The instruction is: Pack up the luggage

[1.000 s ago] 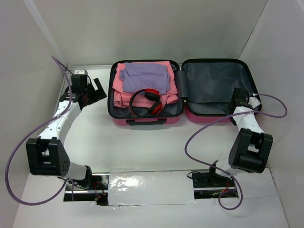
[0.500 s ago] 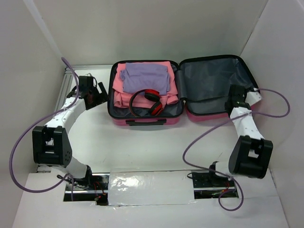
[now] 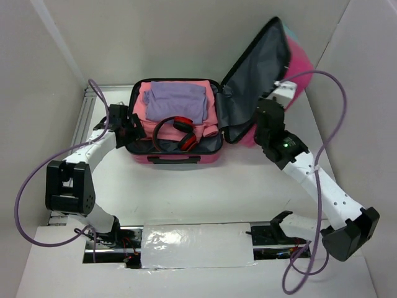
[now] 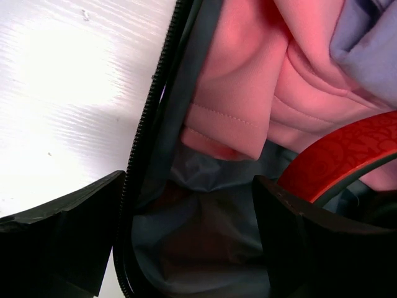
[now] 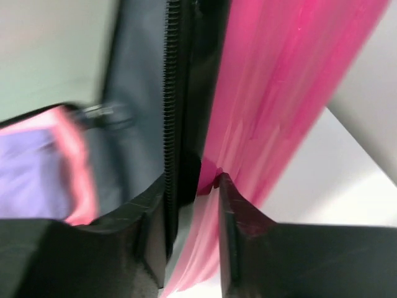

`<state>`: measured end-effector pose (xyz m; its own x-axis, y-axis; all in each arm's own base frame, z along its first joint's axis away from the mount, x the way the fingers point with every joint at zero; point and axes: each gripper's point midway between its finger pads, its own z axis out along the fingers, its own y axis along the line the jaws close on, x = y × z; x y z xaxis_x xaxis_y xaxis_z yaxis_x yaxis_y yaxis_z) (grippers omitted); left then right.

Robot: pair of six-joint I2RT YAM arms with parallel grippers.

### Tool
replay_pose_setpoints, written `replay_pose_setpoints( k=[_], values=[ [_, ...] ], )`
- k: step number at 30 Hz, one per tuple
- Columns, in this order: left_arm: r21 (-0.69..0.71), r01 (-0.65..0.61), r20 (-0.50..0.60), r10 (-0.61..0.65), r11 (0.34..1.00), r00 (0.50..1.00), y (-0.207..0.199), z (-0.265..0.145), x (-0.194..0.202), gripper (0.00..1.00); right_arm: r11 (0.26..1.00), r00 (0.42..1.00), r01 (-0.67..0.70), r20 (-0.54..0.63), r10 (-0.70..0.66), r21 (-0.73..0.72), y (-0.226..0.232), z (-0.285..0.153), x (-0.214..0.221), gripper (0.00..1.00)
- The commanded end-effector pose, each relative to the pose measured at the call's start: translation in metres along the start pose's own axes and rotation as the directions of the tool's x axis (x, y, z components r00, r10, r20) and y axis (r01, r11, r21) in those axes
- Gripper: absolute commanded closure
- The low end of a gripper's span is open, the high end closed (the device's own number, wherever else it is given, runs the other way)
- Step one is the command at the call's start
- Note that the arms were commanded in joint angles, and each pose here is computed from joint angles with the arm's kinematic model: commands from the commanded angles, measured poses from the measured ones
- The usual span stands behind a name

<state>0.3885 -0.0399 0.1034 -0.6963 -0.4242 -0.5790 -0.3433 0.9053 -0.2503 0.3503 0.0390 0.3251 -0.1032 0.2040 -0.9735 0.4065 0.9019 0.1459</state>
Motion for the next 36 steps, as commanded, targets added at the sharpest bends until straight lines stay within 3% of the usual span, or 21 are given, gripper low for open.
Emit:
replay_pose_setpoints(
  k=[1,8,9,15,17,19,20,21,22,23,25,26,27,29,31,32,34,36],
  values=[
    [0.051,0.019,0.033,-0.02,0.999,0.999,-0.011,-0.003,-0.007,0.07,0.653,0.999,0.027,0.033,-0.003,-0.757,0.185,-0.11,-0.022,1.0],
    [0.078,0.018,-0.01,-0.017,0.997,1.0,-0.012,0.006,0.009,0.11,0.46,0.946,0.307,0.214,-0.243,-0.833,0.307,-0.206,0.015,1.0],
    [0.077,0.018,-0.01,-0.017,0.997,1.0,-0.012,0.006,0.009,0.11,0.451,0.95,0.302,0.224,-0.218,-0.84,0.319,-0.21,0.001,1.0],
    [0.062,0.044,-0.046,-0.041,0.997,0.998,-0.005,0.013,0.019,0.11,0.362,0.939,0.306,0.216,-0.268,-0.881,0.359,-0.222,0.045,1.0],
    [0.07,0.053,-0.039,-0.05,0.996,0.998,-0.005,0.014,0.016,0.11,0.415,0.944,0.289,0.184,-0.275,-0.862,0.359,-0.214,0.045,1.0],
    [0.07,0.053,-0.039,-0.05,0.996,0.998,-0.005,0.014,0.016,0.11,0.558,0.963,0.25,0.143,-0.228,-0.791,0.346,-0.197,0.019,0.98],
    [0.06,0.059,-0.044,-0.057,0.996,0.997,0.0,0.014,0.016,0.11,0.688,0.983,0.166,0.064,-0.171,-0.706,0.327,-0.178,-0.003,0.89],
    [0.064,0.06,-0.036,-0.057,0.996,0.998,-0.002,0.013,0.012,0.11,0.719,0.982,0.138,-0.002,-0.191,-0.681,0.318,-0.166,0.011,0.89],
    [0.06,0.06,-0.044,-0.057,0.996,0.997,-0.001,0.012,0.014,0.11,0.778,0.992,0.065,-0.045,-0.119,-0.625,0.304,-0.155,-0.011,0.88],
    [0.048,0.059,-0.037,-0.057,0.997,0.998,0.001,0.013,0.013,0.11,0.812,0.993,-0.043,-0.111,-0.027,-0.582,0.287,-0.149,-0.024,0.81],
    [0.017,0.067,-0.043,-0.066,0.998,0.997,0.006,0.008,0.014,0.11,0.901,0.993,-0.038,-0.117,-0.015,-0.432,0.242,-0.122,-0.021,0.56],
    [0.007,0.066,-0.041,-0.066,0.998,0.997,0.007,0.007,0.012,0.11,0.914,0.983,-0.159,-0.149,0.11,-0.374,0.219,-0.12,-0.037,0.41],
    [-0.003,0.076,-0.025,-0.076,0.997,0.997,0.012,0.001,0.007,0.11,0.953,0.98,-0.139,-0.178,0.093,-0.268,0.181,-0.097,-0.029,0.32],
    [-0.016,0.063,-0.01,-0.064,0.998,0.998,0.017,-0.004,0.003,0.11,0.953,0.937,-0.269,-0.267,0.225,-0.14,0.128,-0.078,-0.021,0.21],
    [-0.018,0.061,0.001,-0.061,0.998,0.998,0.021,-0.01,-0.001,0.11,0.944,0.898,-0.328,-0.325,0.299,-0.039,0.074,-0.044,-0.011,0.16],
    [-0.036,0.068,0.0,-0.068,0.997,0.998,0.027,-0.01,-0.001,0.11,0.956,0.889,-0.293,-0.36,0.281,0.022,0.046,-0.033,0.026,0.12],
    [-0.031,0.069,0.008,-0.068,0.997,0.998,0.026,-0.016,-0.003,0.11,0.918,0.855,-0.388,-0.337,0.393,0.085,-0.001,-0.022,0.024,0.05],
    [-0.031,0.069,0.008,-0.068,0.997,0.998,0.026,-0.016,-0.003,0.11,0.913,0.831,-0.361,-0.38,0.407,0.19,-0.038,-0.012,0.063,0.03]
  ],
)
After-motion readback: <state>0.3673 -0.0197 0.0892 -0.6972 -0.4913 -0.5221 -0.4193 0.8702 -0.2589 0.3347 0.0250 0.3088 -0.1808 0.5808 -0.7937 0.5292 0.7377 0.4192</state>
